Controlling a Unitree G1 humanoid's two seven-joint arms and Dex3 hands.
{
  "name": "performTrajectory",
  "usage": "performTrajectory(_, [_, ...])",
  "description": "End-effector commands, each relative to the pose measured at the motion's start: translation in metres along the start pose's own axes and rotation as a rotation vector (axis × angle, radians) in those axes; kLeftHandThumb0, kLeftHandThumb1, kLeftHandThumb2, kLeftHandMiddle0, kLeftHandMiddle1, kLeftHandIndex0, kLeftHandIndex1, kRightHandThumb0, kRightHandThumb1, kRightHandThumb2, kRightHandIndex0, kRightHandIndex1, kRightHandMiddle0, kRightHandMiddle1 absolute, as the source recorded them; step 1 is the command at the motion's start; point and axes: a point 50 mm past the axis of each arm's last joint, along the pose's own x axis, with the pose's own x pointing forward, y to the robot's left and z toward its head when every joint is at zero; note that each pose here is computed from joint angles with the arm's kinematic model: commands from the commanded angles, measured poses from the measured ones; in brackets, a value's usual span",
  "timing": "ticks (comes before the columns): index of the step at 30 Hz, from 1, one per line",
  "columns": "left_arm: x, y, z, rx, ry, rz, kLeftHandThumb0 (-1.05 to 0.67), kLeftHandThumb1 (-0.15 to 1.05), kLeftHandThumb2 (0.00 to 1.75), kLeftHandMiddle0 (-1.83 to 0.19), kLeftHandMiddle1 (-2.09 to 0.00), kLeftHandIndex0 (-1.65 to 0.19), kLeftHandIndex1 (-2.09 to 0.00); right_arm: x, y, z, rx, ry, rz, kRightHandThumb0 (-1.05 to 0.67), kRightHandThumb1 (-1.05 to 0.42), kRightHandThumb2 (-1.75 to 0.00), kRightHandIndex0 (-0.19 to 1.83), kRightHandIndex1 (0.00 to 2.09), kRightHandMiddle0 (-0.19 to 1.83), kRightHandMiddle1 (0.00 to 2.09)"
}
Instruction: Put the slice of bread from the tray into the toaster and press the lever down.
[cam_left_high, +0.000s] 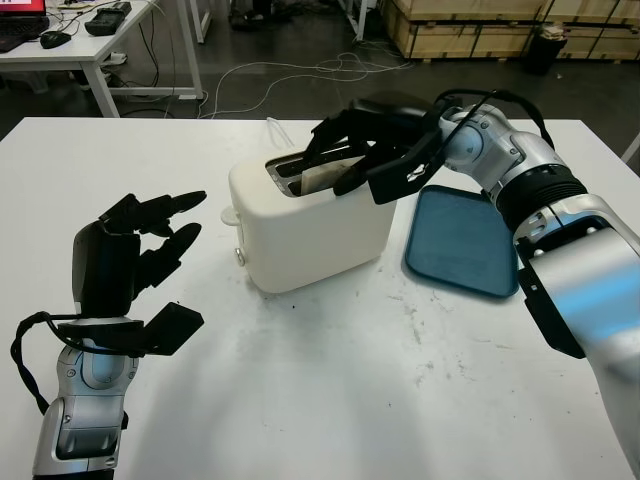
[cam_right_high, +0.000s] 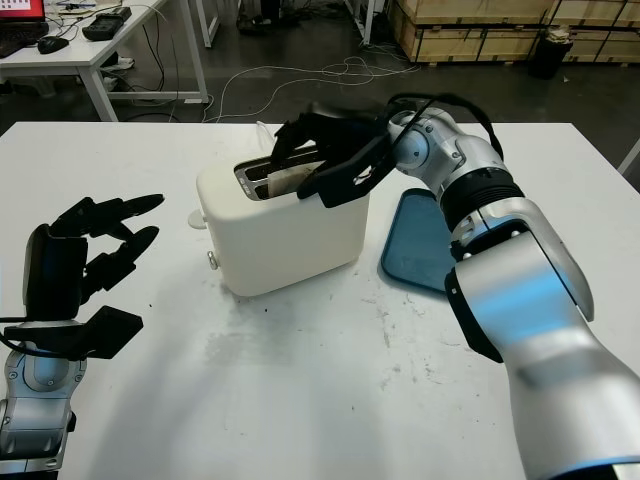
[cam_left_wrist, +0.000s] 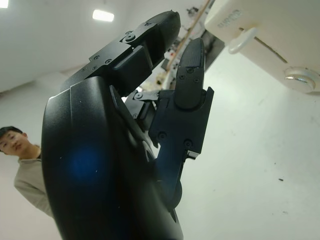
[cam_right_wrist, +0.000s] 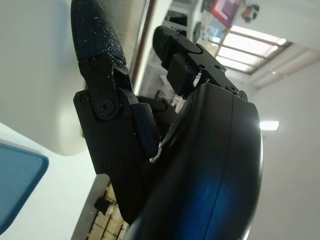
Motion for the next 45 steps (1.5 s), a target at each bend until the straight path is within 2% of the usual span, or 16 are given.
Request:
performTrajectory(1, [-0.002,-0.001,0.0,0.003,0.005,-0.002,-0.31,0.92,0.12,-0.62,-1.54,-0.98,-0.01,-0.002,-0.015,0.001,0.011,-0.01,-0.082,-0.95,-0.92,-0.14,0.27,0.51,0.53,0.03])
performTrajectory(5, [-0.002,-0.001,-0.001,0.001,0.0,-0.003,-0.32,0.92,0.13,-0.62,-1.55,-0.97,0.0,-0.01,-0.028,-0.004,0.071,-0.004,-0.23,-0.88,-0.92,-0.15,0.27,0.54,0.53,0.03])
performTrajectory(9, [-0.002,0.0,-0.001,-0.001,0.006,-0.004,-0.32,0.92,0.14,-0.62,-1.56,-0.97,0.0,-0.025,-0.037,-0.018,0.16,0.029,-0.429,-0.8,-0.92,-0.15,0.29,0.61,0.58,0.04])
performTrajectory(15, [-0.002,0.0,-0.001,-0.003,0.006,-0.005,-0.33,0.92,0.13,-0.63,-1.55,-0.97,0.0,-0.056,-0.022,-0.046,0.318,0.083,-0.629,-0.67,-0.92,-0.13,0.57,0.45,0.72,0.05])
performTrajectory(19, [-0.001,0.0,-0.001,0.0,-0.001,-0.006,-0.32,0.92,0.13,-0.62,-1.56,-0.97,0.0,-0.077,-0.002,-0.057,0.355,0.082,-0.678,-0.57,-0.92,-0.08,0.71,0.47,0.81,0.07])
performTrajectory(21, [0.0,0.0,-0.001,-0.001,-0.005,-0.005,-0.33,0.92,0.13,-0.63,-1.56,-0.97,0.0,-0.086,0.013,-0.062,0.389,0.088,-0.662,-0.54,-0.92,-0.07,0.73,0.52,0.84,0.08])
performTrajectory(24, [0.001,0.0,-0.001,-0.003,-0.009,-0.009,-0.33,0.92,0.13,-0.63,-1.55,-0.97,0.0,-0.101,0.043,-0.065,0.453,0.098,-0.628,-0.51,-0.92,-0.08,0.75,0.58,0.86,0.08])
performTrajectory(28, [0.004,0.0,0.0,0.001,-0.014,-0.015,-0.32,0.92,0.14,-0.63,-1.56,-0.97,0.0,-0.121,0.088,-0.06,0.57,0.13,-0.622,-0.5,-0.92,-0.11,0.81,0.56,0.88,0.06])
performTrajectory(32, [0.006,0.0,-0.001,0.008,-0.024,-0.014,-0.32,0.92,0.13,-0.65,-1.58,-0.97,0.0,-0.136,0.12,-0.049,0.808,0.122,-0.715,-0.47,-0.92,-0.09,0.86,0.53,0.91,0.05])
performTrajectory(38, [0.008,0.001,0.0,0.007,-0.027,-0.01,-0.32,0.92,0.12,-0.63,-1.71,-0.98,-0.01,-0.15,0.151,-0.03,0.976,0.135,-0.862,-0.48,-0.92,-0.12,0.94,0.43,0.97,0.03])
performTrajectory(45, [0.01,0.004,0.001,0.007,-0.049,0.012,-0.33,0.92,0.08,-0.68,-1.75,-1.01,-0.02,-0.152,0.165,-0.025,0.963,0.203,-0.916,-0.48,-0.92,-0.13,1.05,0.38,1.01,0.02])
